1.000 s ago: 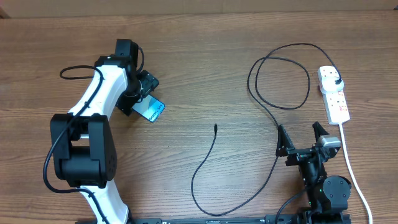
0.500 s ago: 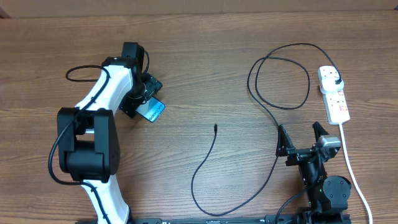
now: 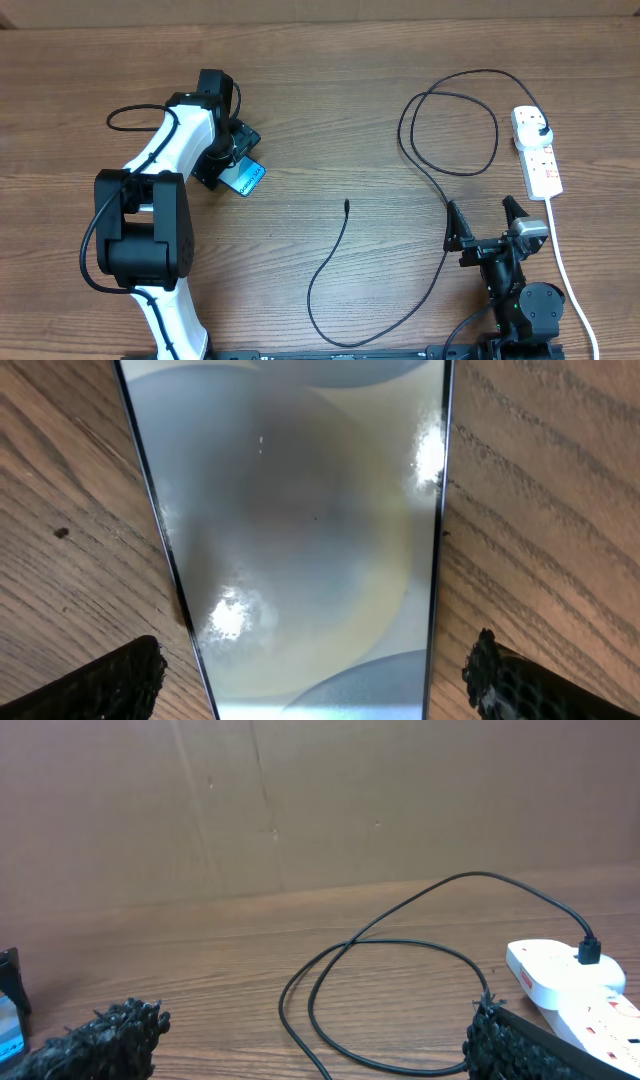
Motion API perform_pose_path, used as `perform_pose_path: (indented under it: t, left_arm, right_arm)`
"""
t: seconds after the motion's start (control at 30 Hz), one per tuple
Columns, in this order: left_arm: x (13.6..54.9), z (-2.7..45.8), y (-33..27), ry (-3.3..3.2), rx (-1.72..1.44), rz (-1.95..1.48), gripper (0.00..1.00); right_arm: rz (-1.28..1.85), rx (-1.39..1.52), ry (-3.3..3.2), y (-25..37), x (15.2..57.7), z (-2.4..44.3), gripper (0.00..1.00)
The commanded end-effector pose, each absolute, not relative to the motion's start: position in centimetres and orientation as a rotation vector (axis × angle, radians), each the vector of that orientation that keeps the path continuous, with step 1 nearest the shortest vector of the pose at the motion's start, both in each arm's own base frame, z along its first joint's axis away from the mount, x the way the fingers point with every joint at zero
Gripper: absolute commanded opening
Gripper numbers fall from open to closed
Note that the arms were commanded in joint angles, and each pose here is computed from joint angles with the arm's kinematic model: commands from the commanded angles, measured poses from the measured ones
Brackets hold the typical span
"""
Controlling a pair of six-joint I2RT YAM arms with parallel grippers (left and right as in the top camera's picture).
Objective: Plug charger to phone and switch on socket
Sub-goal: 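Close the left gripper on the phone's long edges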
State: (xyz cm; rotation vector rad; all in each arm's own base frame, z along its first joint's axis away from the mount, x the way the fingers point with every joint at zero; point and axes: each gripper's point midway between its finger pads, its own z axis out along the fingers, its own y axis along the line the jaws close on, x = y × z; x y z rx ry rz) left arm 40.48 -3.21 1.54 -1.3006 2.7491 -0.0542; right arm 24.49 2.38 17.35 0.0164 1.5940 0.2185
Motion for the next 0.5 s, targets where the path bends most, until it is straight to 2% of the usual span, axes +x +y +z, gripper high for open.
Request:
perform_pose_path:
  t: [0.0,0.47]
  left_arm:
    - [40.3,1.2,-2.9,2.738,-1.326,-0.011,1.0]
    - [40.0,-1.0,-2.8,2.724,-1.428,0.018,1.0]
  right_arm:
    - [0.217,0.029,1.592,2.2,24.5,17.1,1.0]
    - [0.217,0.029,1.592,2.2,24.5,17.1,1.0]
